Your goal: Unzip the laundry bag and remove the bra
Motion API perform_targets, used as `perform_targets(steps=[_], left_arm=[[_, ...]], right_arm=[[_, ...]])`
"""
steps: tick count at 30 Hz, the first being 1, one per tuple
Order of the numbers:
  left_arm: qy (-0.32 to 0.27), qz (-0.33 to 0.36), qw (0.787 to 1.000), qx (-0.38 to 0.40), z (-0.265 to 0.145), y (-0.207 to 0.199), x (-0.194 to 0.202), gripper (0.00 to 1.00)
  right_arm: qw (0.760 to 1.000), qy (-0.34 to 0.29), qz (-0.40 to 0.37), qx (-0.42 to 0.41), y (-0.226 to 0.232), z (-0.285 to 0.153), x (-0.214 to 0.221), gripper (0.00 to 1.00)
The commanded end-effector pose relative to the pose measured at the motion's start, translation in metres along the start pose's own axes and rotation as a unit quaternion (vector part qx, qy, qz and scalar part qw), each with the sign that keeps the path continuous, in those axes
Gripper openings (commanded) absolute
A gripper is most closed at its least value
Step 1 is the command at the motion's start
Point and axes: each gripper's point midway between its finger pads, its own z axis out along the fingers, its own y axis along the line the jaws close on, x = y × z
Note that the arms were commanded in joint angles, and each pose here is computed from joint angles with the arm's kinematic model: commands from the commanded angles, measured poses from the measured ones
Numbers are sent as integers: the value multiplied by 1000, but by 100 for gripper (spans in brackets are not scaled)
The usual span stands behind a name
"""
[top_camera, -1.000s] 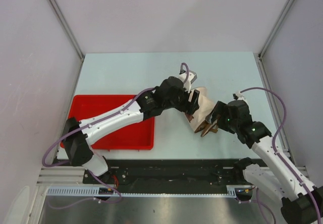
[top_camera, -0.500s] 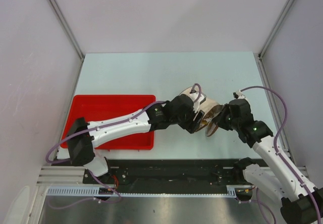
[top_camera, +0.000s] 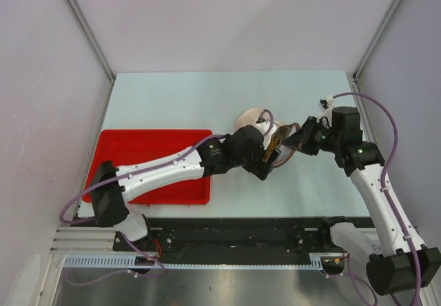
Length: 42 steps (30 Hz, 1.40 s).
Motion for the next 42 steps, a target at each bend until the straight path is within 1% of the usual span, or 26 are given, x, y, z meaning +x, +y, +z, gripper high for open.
perform_targets(steps=[1, 5, 6, 8, 11, 12, 14, 16, 19, 20, 21, 22, 23, 24, 25, 26, 27, 28, 30, 32, 33, 34, 35, 37, 40, 42], left_arm=[[-58, -1, 998, -28, -31, 10, -40, 94], [-57, 7, 997, -54, -23, 18, -46, 95], [-47, 9, 996, -72, -17, 24, -42, 95], [-49, 6, 995, -83, -20, 27, -48, 94], [-75, 7, 996, -46, -31, 16, -58, 93], [-90, 23, 995, -17, -35, 7, -65, 93], [-101, 32, 994, -24, -44, 15, -68, 93], [-93, 37, 995, -24, -48, 23, -64, 93], [-103, 2, 994, -25, -55, 48, -65, 92], [-117, -12, 993, -22, -64, 53, -69, 91], [-134, -39, 990, -15, -67, 57, -75, 91], [-130, -63, 989, -12, -64, 70, -69, 90], [-152, -83, 985, -1, -71, 75, -77, 90], [-151, -117, 982, 9, -70, 79, -75, 90], [-150, -139, 979, 4, -68, 93, -72, 90], [-147, -151, 977, 16, -67, 93, -72, 90], [-139, -153, 978, 15, -62, 95, -69, 91], [-139, -153, 978, 14, -61, 95, -70, 93], [-125, -150, 980, 30, -55, 90, -68, 94], [-124, -148, 980, 40, -55, 86, -72, 94], [-125, -147, 980, 47, -56, 84, -73, 94], [-128, -146, 980, 48, -57, 83, -74, 92], [-131, -144, 980, 44, -59, 85, -74, 91], [-137, -142, 980, 32, -63, 89, -75, 89], [-139, -136, 980, 28, -70, 89, -74, 86], [-132, -131, 982, 34, -71, 87, -70, 86]], right_arm=[[992, 7, 1, -124, 44, -20, -28, 0], [988, 1, 2, -152, 50, -26, -40, 0], [988, 3, 1, -156, 52, -28, -41, 0], [988, 2, 2, -155, 50, -29, -42, 0], [987, 10, 12, -161, 51, -33, -40, 0], [987, 2, 15, -162, 49, -35, -45, 0], [985, 1, 24, -171, 51, -38, -48, 0], [983, -2, 22, -180, 54, -39, -51, 0], [982, -2, 17, -188, 57, -40, -52, 0], [982, 0, 15, -190, 57, -40, -52, 0], [980, 7, 11, -199, 60, -41, -49, 0], [978, 12, 8, -207, 62, -43, -48, 0], [976, 13, 1, -217, 66, -44, -48, 0], [972, 21, -7, -233, 73, -48, -44, 0], [969, 25, -12, -245, 79, -50, -43, 0], [964, 20, -28, -262, 86, -53, -44, 0], [957, 42, -33, -286, 98, -56, -35, 0], [953, 47, -38, -297, 103, -58, -33, 0], [939, 66, -59, -333, 116, -64, -25, 0], [927, 72, -89, -357, 124, -66, -20, 0], [920, 87, -102, -369, 124, -67, -13, 0], [913, 87, -137, -375, 122, -62, -8, 0], [915, 95, -134, -368, 117, -57, -5, 0], [908, 105, -158, -375, 110, -49, 2, 0], [902, 123, -173, -377, 99, -36, 12, 0], [900, 138, -167, -378, 94, -29, 18, 0]])
